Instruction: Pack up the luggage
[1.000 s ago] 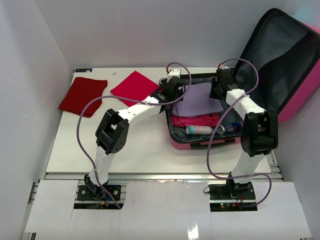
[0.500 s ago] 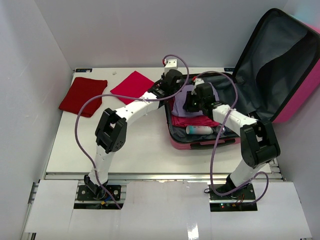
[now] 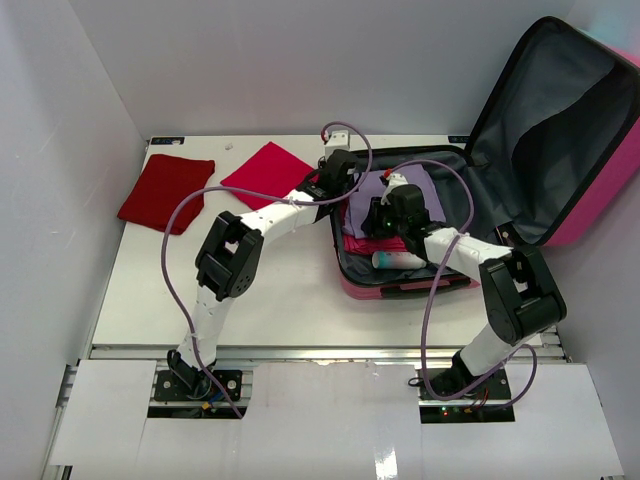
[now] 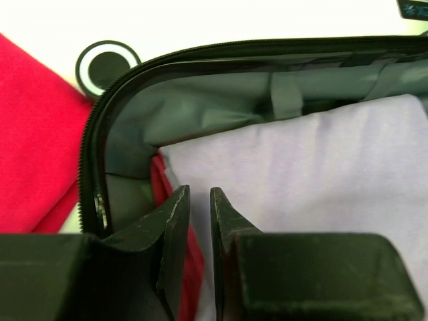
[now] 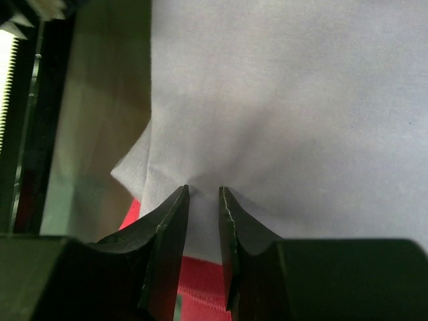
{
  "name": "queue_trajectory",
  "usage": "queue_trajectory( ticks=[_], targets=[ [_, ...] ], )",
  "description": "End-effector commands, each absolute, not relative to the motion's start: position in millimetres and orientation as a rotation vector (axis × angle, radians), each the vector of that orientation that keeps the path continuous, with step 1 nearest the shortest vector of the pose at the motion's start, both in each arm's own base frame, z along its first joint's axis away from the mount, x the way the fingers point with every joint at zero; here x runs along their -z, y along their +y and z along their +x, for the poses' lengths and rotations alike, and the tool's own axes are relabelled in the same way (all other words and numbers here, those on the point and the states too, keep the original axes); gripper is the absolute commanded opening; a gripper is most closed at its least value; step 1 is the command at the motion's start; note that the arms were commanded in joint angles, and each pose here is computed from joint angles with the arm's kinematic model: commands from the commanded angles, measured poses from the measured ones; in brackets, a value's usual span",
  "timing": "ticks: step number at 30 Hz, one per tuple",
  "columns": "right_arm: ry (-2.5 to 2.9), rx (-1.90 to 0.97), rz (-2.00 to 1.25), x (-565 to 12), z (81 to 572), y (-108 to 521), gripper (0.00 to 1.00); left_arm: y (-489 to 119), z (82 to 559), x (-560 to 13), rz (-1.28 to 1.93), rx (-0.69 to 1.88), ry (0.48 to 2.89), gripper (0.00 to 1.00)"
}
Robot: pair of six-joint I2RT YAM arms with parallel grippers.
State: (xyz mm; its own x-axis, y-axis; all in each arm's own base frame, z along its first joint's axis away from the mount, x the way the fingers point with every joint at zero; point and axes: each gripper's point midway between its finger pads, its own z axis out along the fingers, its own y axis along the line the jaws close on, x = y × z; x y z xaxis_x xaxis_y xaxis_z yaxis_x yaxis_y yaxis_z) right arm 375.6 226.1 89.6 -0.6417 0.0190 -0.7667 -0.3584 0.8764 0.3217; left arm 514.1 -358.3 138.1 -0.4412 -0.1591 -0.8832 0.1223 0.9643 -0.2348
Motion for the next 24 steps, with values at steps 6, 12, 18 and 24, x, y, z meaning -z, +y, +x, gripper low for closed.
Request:
queue_trajectory(
  ticks=[6,12,18,24],
  targets=[
    [2.148,-0.564,-0.252,-142.2,373.1,223.3,0.4,-359.9,519.8,-158.0,-0.046,0.305,1.975,0.31],
    [2.108,-0.506,-0.206,-191.0,367.8,208.2,0.45,-330.9,489.7,-258.5,-0.082,0.318,1.839,0.37],
    [2.073,-0.454,-0.151,-241.1,349.8,187.0,0.56,-242.1,456.3,-331.2,-0.192,0.19,1.729,0.57],
    [2.078,-0.441,-0.206,-265.4,326.2,182.6,0.62,-159.6,458.5,-282.4,-0.349,0.21,1.884,0.63]
  ],
)
